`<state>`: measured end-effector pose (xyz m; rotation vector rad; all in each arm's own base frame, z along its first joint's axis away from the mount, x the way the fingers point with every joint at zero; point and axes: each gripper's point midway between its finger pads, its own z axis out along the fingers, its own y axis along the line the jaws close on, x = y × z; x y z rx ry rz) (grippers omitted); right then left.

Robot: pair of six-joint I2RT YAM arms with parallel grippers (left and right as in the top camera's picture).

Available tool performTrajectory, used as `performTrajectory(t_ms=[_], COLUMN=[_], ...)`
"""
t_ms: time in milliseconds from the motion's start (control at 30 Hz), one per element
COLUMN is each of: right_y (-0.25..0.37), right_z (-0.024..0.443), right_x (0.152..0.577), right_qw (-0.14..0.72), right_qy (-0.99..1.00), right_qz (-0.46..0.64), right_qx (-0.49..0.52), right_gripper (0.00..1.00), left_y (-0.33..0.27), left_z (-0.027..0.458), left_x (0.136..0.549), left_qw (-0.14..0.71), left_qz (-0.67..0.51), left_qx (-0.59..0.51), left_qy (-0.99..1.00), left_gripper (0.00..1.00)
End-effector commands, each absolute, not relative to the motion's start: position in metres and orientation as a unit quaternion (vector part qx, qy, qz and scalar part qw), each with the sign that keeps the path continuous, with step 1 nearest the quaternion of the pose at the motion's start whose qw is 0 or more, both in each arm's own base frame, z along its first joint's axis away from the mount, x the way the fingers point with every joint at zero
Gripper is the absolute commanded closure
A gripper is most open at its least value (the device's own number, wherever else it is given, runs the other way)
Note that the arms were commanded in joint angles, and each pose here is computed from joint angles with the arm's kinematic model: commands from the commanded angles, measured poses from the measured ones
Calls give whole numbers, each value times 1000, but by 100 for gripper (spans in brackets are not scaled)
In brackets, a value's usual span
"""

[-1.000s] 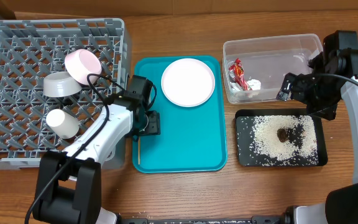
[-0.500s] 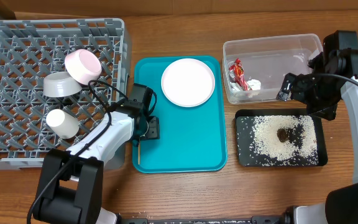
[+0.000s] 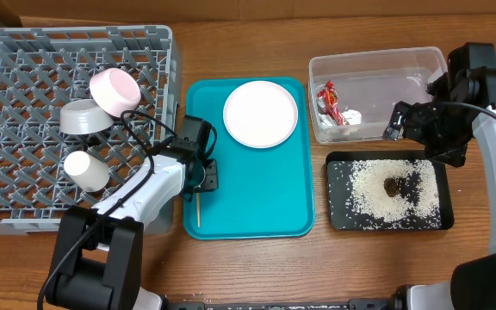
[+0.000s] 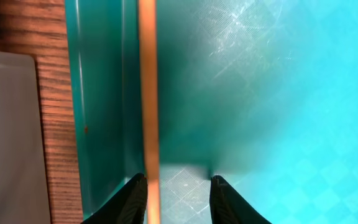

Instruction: Sort waste into correct bins and load items into the dishwasher

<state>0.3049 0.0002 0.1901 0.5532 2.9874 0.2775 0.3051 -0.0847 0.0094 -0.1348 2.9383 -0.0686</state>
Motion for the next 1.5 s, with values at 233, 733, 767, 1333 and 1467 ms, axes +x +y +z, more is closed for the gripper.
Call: performTrajectory(t_ms=[233, 733, 767, 1333, 1467], right_y=[0, 0, 0, 0, 0], right_z=[202, 202, 202, 202, 202], right_x=[307, 306, 306, 306, 306], right_qw=[65, 63, 63, 63, 63], right_qy=[978, 978, 978, 978, 978], right_qz=[91, 91, 91, 91, 91], right_qx=[178, 179, 179, 179, 179], right_gripper=[0, 0, 0, 0, 0], left_y=[-78, -91, -92, 9, 16], left_z=[-23, 48, 63, 158, 136], left_x=[290, 332, 338, 406, 409], left_qw=[49, 126, 140, 242, 215], left_qz=[0, -27, -30, 30, 27], left_qx=[-50, -34, -25, 44, 36], left_qy=[998, 991, 989, 969, 976], left_gripper=[61, 96, 96, 96, 95])
